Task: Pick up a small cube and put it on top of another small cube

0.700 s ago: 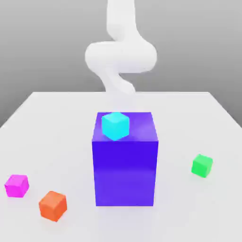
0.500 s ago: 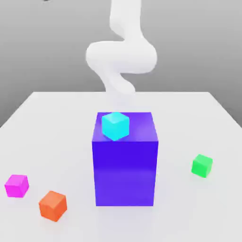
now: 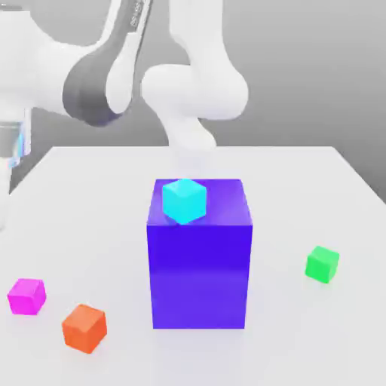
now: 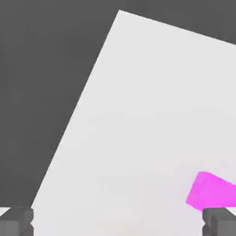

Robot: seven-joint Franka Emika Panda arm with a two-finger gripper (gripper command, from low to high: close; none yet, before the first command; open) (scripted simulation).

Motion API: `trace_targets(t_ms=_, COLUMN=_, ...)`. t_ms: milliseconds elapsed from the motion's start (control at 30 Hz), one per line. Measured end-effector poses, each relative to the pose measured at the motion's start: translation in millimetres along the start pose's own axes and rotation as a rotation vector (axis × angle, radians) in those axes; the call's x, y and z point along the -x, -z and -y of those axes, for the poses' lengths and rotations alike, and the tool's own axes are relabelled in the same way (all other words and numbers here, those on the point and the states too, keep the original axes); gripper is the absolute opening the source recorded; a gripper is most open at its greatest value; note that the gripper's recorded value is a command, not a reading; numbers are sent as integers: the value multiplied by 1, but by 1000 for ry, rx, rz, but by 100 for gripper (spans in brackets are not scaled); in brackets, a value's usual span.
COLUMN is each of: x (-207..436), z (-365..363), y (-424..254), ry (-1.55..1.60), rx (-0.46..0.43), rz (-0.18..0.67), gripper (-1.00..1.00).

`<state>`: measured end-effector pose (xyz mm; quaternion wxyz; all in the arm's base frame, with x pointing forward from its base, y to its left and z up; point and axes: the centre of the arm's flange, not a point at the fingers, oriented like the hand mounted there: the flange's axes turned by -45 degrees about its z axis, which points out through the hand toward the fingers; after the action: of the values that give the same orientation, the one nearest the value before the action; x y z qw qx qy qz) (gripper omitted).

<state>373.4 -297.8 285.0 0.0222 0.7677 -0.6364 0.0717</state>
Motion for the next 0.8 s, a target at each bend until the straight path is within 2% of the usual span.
trace_targets(t_ms=167, x=5, z=-51, y=-82, ry=-233, rx=65, rz=114, gripper=0)
trace_targets(t_ms=333, x=12, z=-62, y=-143, ry=-269, rx=75, rz=130, gripper=0)
trace_targets(t_ms=367, x=14, z=-63, y=-151, ry=-270, rx=75, rz=130, gripper=-100)
trace_targets(t_ms=600, x=14, z=-63, y=-151, ry=-270, rx=74, rz=129, gripper=-100)
trace_targets(t_ms=800, x=2, z=-55, y=-88, ry=-262, rx=59, rz=116, gripper=-100)
